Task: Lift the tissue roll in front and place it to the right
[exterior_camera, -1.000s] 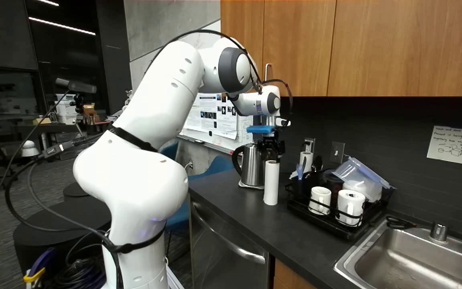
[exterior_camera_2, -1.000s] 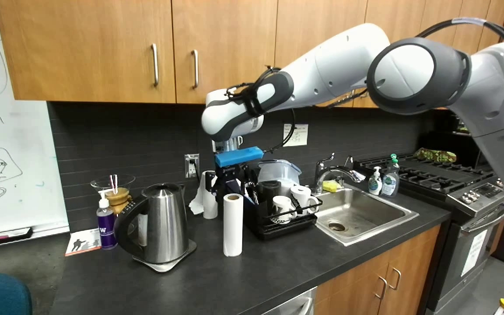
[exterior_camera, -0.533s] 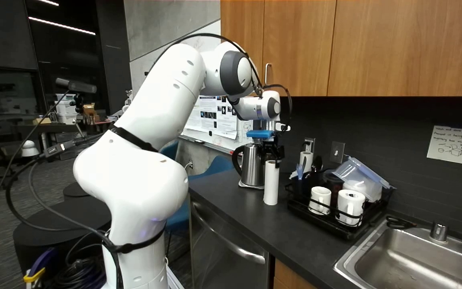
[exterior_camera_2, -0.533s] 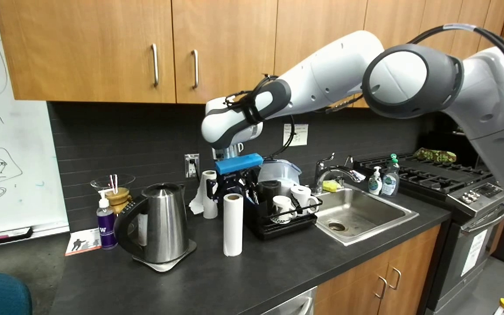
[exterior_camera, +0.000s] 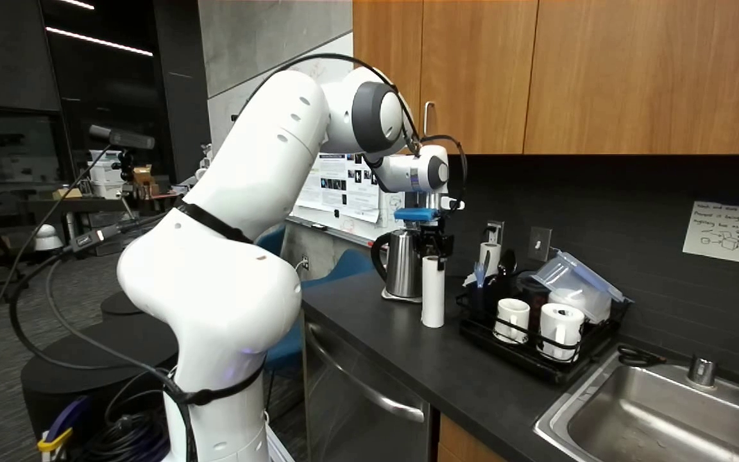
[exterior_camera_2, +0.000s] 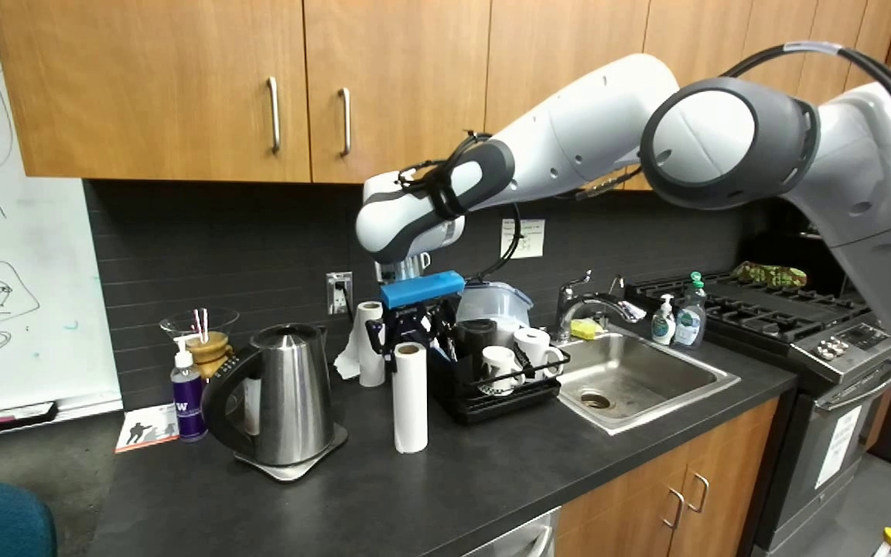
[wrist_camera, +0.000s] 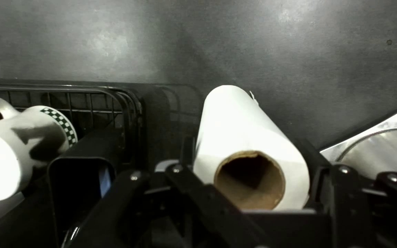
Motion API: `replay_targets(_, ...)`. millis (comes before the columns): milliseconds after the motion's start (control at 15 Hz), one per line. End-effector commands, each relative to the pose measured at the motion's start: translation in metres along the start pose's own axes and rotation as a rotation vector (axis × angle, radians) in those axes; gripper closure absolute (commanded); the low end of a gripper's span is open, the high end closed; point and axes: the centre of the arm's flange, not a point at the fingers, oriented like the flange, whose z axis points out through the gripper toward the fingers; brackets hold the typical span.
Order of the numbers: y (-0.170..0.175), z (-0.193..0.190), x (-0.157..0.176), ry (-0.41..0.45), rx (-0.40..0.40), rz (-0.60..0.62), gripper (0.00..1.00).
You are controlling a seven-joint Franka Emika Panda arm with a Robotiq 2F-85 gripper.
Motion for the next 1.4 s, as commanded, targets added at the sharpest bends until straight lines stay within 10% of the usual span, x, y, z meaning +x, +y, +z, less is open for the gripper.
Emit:
replay_targets(0,0.005,-0.017,-0.009,0.01,0.003,0.015,0.55)
replay_targets(733,0.041,-0.107,-0.064,0.063,0.004,0.075,0.55)
replay_targets(1333,0.07,-0.107,-0.128,-0.037,-0.029,0.164,0.55)
